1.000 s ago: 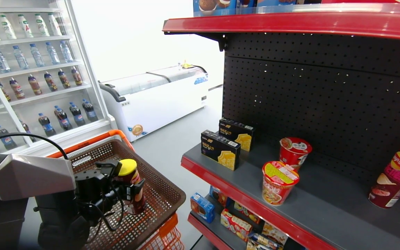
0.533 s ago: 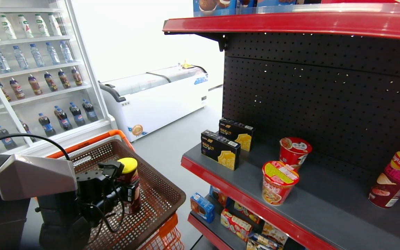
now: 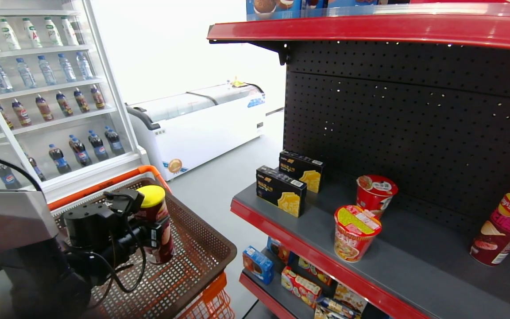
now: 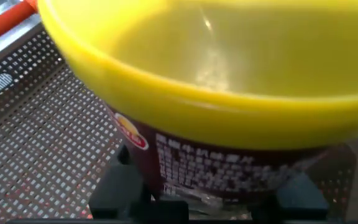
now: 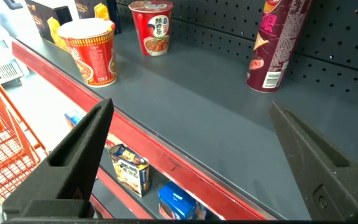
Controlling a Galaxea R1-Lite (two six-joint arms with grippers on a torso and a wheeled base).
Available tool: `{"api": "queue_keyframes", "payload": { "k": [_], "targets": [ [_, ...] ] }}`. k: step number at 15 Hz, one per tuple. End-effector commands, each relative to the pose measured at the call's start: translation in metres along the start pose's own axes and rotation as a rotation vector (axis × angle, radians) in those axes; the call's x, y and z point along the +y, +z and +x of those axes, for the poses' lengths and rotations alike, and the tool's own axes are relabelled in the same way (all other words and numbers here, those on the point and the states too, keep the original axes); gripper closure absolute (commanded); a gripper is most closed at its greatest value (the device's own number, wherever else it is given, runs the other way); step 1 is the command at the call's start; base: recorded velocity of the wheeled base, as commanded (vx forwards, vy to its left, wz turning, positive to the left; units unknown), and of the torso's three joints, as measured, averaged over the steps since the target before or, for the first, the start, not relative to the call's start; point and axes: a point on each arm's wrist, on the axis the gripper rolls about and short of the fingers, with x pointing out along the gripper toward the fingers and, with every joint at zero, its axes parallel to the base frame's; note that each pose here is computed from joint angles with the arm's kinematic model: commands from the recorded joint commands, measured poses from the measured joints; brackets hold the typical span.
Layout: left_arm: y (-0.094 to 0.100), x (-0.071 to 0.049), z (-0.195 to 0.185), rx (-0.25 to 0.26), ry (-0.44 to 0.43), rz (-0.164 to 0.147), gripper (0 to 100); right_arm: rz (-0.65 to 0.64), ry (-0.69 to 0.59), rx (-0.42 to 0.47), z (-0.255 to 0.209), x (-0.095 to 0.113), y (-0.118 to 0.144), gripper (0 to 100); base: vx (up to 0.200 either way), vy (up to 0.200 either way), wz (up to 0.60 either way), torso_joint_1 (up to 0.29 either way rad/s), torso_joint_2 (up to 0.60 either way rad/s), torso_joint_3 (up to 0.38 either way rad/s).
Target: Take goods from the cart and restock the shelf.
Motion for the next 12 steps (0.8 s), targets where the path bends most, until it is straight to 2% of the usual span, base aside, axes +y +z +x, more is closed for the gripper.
{"api": "queue_keyframes", "payload": {
  "k": [1, 3, 4, 5, 6, 7, 9, 10, 11, 12],
  "targets": [
    [0.036, -0.002, -0.049, -0.073, 0.004, 0.007, 100, -0.001, 0.000, 0.001, 0.000, 0.000, 0.000, 0, 0.000, 0.000, 0.00, 0.000, 0.00, 0.000],
    [0.046, -0.004, -0.079, -0.088, 0.009, 0.024, 100, -0.001, 0.000, 0.001, 0.000, 0.000, 0.000, 0, 0.000, 0.000, 0.00, 0.000, 0.00, 0.000],
    [0.048, -0.003, -0.099, -0.100, 0.028, 0.070, 100, -0.001, 0.000, 0.001, 0.000, 0.000, 0.000, 0, 0.000, 0.000, 0.00, 0.000, 0.00, 0.000],
    [0.049, -0.005, -0.115, -0.107, 0.031, 0.104, 100, -0.001, 0.000, -0.001, 0.000, 0.000, 0.000, 0, 0.000, 0.000, 0.00, 0.000, 0.00, 0.000],
    [0.049, -0.009, -0.128, -0.110, 0.019, 0.109, 100, -0.001, 0.000, 0.001, 0.000, 0.000, 0.000, 0, 0.000, 0.000, 0.00, 0.000, 0.00, 0.000],
    [0.050, -0.013, -0.136, -0.113, 0.004, 0.103, 100, -0.001, 0.000, -0.001, 0.000, 0.000, 0.000, 0, 0.000, 0.000, 0.00, 0.000, 0.00, 0.000],
    [0.059, -0.014, -0.149, -0.169, 0.012, 0.075, 100, -0.001, 0.000, 0.001, 0.000, 0.000, 0.000, 0, 0.000, 0.000, 0.00, 0.000, 0.00, 0.000],
    [0.063, -0.013, -0.154, -0.196, 0.047, 0.072, 100, -0.001, 0.000, 0.001, 0.000, 0.000, 0.000, 0, 0.000, 0.000, 0.00, 0.000, 0.00, 0.000],
    [0.063, -0.012, -0.156, -0.199, 0.067, 0.068, 100, -0.001, 0.000, -0.001, 0.000, 0.000, 0.000, 0, 0.000, 0.000, 0.00, 0.000, 0.00, 0.000],
    [0.063, -0.011, -0.164, -0.207, 0.164, 0.047, 100, -0.001, 0.000, 0.001, 0.000, 0.000, 0.000, 0, 0.000, 0.000, 0.00, 0.000, 0.00, 0.000]
  ]
}}
